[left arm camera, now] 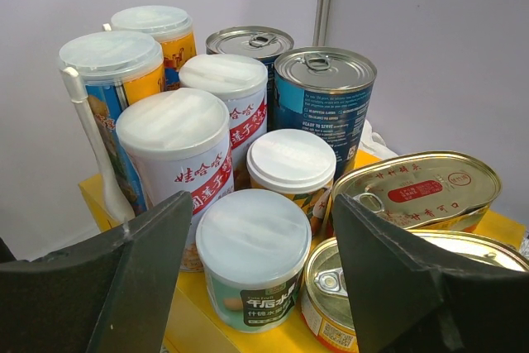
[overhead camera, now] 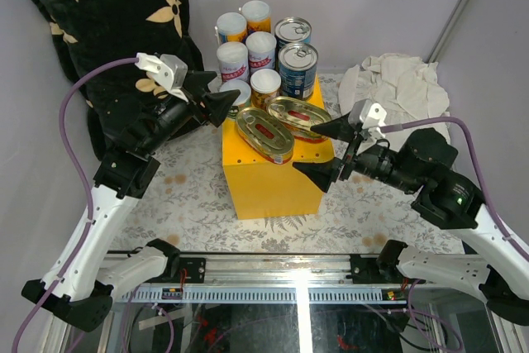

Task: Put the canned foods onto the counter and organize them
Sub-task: Adjust the canned food at the counter.

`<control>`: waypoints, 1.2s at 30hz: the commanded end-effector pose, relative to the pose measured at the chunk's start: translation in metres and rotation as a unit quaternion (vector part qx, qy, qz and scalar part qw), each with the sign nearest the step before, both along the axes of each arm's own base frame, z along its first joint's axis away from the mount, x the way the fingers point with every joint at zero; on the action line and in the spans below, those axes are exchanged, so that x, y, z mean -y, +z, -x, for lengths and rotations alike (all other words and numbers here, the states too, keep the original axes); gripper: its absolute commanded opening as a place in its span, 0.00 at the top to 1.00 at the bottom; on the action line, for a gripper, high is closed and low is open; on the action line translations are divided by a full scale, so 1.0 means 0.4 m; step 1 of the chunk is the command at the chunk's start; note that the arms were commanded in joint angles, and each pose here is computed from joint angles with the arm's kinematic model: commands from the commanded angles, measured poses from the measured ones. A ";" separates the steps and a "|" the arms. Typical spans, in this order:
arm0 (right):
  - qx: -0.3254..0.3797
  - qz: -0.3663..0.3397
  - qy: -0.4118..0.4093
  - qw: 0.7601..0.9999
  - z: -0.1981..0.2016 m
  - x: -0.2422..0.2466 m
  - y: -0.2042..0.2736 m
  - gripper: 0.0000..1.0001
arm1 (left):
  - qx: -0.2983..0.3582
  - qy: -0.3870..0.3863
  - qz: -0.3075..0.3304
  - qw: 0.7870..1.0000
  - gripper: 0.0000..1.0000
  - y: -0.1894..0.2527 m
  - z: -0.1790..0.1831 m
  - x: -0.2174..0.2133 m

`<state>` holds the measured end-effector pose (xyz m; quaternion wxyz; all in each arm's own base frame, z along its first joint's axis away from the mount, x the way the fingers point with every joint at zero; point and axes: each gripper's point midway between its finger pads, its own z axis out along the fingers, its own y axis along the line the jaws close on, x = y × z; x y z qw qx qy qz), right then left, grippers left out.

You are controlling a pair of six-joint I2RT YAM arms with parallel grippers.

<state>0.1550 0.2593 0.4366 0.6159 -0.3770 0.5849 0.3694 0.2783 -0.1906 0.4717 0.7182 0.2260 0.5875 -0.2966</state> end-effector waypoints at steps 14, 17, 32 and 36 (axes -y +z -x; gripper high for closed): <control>-0.022 0.028 -0.019 0.999 -0.040 -0.031 -0.085 0.22 | 0.034 0.009 0.010 0.999 0.29 0.051 0.023 -0.021; -0.021 0.023 -0.034 0.999 -0.052 -0.026 -0.082 0.24 | 0.035 0.011 0.009 0.999 0.29 0.050 0.023 -0.022; -0.015 -0.006 -0.050 0.999 -0.063 -0.021 -0.046 0.40 | 0.035 0.015 0.006 0.999 0.29 0.038 0.011 -0.022; -0.015 -0.008 -0.045 0.999 -0.059 -0.024 -0.039 0.40 | 0.035 0.016 0.005 0.999 0.29 0.037 0.013 -0.022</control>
